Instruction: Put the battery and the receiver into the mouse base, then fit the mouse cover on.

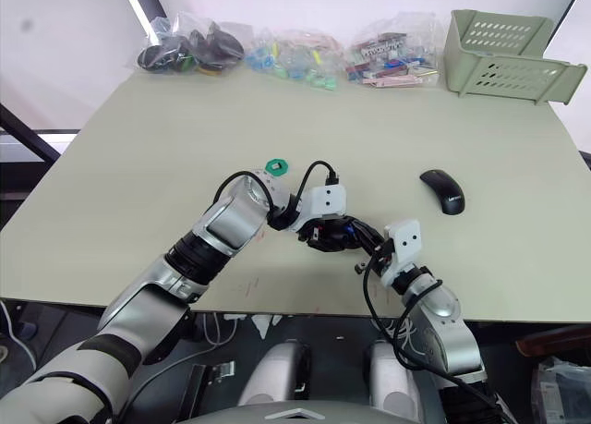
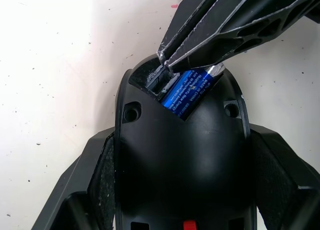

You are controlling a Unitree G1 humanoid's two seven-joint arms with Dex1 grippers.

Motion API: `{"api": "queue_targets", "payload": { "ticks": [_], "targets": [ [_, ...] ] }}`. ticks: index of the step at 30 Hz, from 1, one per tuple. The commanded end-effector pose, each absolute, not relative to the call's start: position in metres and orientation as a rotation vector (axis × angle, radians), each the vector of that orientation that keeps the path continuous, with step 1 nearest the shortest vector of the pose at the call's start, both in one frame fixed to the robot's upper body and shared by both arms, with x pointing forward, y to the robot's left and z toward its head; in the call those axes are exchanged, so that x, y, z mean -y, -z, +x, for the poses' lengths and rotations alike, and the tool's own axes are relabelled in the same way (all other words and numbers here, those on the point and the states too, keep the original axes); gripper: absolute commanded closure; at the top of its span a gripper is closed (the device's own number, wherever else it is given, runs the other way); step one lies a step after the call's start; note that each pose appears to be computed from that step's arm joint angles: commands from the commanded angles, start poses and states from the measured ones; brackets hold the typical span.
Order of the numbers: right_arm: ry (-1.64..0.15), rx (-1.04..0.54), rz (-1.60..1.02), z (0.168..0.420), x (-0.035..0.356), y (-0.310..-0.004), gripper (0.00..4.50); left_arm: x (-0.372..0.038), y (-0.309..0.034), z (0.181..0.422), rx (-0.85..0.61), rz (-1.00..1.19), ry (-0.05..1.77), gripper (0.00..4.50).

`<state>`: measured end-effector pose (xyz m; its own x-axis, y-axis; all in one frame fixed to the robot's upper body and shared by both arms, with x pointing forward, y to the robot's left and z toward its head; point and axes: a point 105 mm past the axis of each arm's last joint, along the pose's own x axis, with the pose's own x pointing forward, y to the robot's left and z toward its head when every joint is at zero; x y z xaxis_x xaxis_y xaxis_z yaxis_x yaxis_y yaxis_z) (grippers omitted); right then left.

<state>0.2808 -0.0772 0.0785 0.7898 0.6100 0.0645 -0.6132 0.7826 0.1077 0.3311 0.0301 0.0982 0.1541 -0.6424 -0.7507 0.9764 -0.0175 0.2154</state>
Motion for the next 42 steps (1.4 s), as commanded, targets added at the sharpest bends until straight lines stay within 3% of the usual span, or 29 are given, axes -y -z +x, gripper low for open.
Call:
{"api": "queue_targets", "payload": {
  "ticks": [1, 20, 24, 30, 33, 34, 38, 41, 42],
  "targets": [
    [-0.699, -0.045, 0.097, 0.276, 0.065, -0.060, 4.42, -0.030, -0.080, 0.327, -0.570, 0.854, 1.379, 1.58],
    [-0.640, -0.305, 0.104, 0.275, 0.084, -0.008, 4.42, -0.024, -0.078, 0.326, -0.566, 0.847, 1.386, 1.58],
    [-0.670, -0.055, 0.153, 0.284, 0.092, -0.072, 4.42, -0.024, -0.077, 0.327, -0.565, 0.849, 1.386, 1.58],
    [-0.761, 0.015, 0.098, 0.266, 0.119, -0.118, 4.42, -0.022, -0.078, 0.328, -0.556, 0.850, 1.390, 1.58],
    [-0.804, -0.023, 0.030, 0.249, 0.141, -0.129, 3.75, -0.019, -0.079, 0.329, -0.550, 0.850, 1.394, 1.58],
    [-0.820, -0.047, -0.012, 0.242, 0.151, -0.130, 3.39, -0.018, -0.079, 0.329, -0.547, 0.850, 1.397, 1.58],
    [-0.852, -0.129, -0.107, 0.220, 0.182, -0.136, 1.26, -0.013, -0.079, 0.330, -0.536, 0.850, 1.408, 1.58],
    [-0.846, -0.176, -0.155, 0.206, 0.203, -0.141, 0.09, -0.005, -0.080, 0.329, -0.517, 0.850, 1.426, 1.58],
    [-0.845, -0.179, -0.156, 0.204, 0.205, -0.142, 0.09, -0.004, -0.080, 0.329, -0.515, 0.849, 1.428, 1.58]
  ]
}}
